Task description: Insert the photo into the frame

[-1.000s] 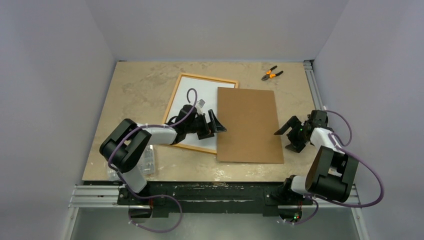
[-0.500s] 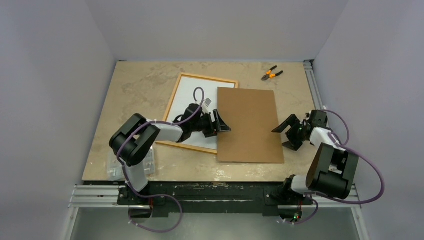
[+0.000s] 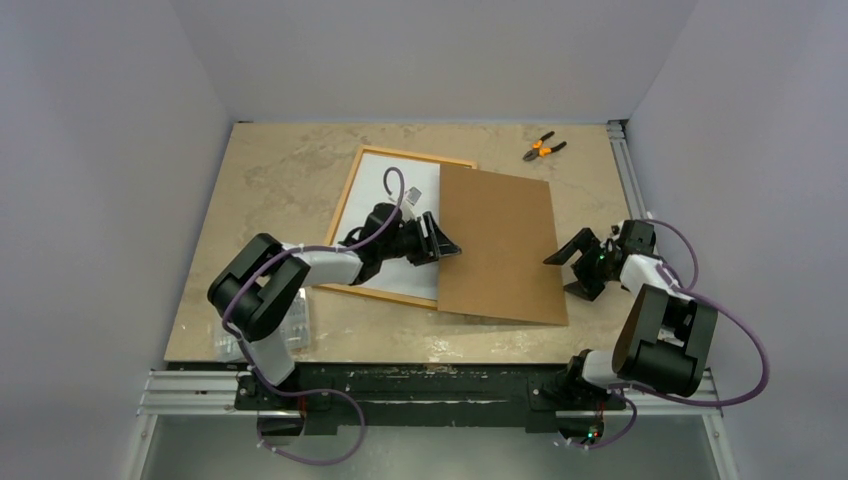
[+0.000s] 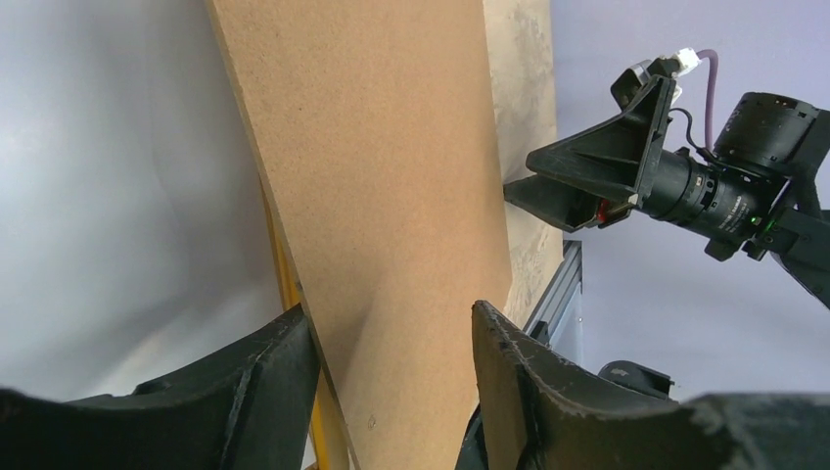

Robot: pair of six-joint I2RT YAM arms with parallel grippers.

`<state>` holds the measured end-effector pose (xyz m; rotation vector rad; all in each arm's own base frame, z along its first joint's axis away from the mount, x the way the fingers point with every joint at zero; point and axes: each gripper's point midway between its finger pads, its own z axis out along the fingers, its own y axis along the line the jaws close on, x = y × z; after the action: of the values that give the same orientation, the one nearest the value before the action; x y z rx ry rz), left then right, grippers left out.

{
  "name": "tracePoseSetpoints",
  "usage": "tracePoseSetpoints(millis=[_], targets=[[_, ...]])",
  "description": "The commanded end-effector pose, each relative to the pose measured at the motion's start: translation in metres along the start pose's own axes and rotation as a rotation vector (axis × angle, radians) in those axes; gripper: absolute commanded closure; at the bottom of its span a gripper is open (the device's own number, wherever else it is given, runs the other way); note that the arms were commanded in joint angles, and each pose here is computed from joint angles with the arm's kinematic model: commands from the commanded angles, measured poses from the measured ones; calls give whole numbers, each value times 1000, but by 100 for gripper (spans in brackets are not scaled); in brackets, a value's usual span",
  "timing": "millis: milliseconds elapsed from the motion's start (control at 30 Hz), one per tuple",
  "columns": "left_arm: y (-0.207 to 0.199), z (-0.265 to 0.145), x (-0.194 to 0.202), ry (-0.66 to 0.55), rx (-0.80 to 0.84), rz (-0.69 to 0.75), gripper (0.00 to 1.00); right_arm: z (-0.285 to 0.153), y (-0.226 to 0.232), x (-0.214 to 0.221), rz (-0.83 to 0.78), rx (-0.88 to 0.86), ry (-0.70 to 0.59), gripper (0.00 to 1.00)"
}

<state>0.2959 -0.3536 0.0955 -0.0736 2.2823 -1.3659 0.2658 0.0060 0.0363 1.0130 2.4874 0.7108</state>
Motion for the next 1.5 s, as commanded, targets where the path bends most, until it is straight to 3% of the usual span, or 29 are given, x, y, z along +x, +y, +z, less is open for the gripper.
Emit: tracePoseSetpoints(millis=[0, 67, 200, 533, 1100, 1467], targets=[[-45, 4, 2, 11, 111, 68, 46, 13, -25, 29, 5, 67, 92, 16], [-44, 7, 5, 18, 99, 69, 46, 14, -24, 30, 4, 64, 95, 16], [-39, 12, 9, 35, 83, 59, 57, 13, -22, 30, -1, 57, 93, 16], [-41, -1, 7, 26, 51, 97, 99, 2, -9, 27, -41, 19, 75, 16], [-95, -99, -18, -100, 8, 278, 100, -59, 48, 6, -214, -122, -65, 15], [-115, -160, -19, -202, 64, 252, 100, -97, 83, 7, -278, -232, -141, 8]])
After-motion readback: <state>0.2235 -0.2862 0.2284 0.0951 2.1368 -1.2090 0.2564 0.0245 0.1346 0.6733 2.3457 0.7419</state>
